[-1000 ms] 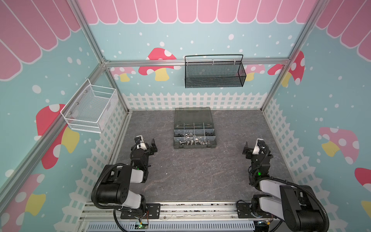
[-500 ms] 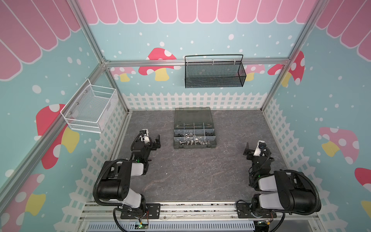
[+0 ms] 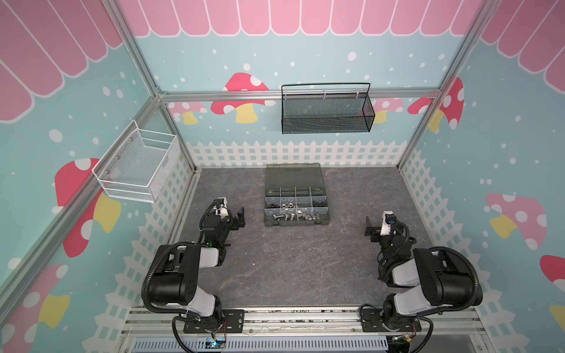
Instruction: Sort the screws and nuts into containers
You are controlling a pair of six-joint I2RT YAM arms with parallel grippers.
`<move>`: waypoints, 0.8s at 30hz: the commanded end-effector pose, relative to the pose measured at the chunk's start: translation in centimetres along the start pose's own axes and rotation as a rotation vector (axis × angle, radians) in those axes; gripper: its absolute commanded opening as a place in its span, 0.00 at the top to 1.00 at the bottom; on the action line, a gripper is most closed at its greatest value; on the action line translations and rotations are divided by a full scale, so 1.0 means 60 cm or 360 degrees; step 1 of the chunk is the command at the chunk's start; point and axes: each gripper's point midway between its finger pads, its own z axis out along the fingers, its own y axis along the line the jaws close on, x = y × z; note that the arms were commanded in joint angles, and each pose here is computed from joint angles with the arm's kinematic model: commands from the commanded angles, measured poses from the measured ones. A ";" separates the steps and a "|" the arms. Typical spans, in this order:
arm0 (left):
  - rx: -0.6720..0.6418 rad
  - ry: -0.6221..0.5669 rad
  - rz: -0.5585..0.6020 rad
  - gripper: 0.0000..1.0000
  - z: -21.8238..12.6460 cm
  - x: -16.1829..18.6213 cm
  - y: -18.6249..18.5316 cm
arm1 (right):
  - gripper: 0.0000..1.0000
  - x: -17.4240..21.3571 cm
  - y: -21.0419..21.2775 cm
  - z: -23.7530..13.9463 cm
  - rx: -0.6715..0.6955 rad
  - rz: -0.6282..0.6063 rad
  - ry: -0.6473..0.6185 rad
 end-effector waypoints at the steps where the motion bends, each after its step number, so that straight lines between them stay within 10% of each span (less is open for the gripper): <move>1: 0.0013 -0.0011 0.0036 0.00 0.002 -0.006 0.000 | 0.02 -0.008 0.035 0.032 -0.0231 -0.0108 0.0017; 24: 0.0014 -0.0010 0.0036 0.00 0.002 -0.005 0.000 | 0.02 -0.006 0.028 0.032 -0.0189 -0.0097 0.0030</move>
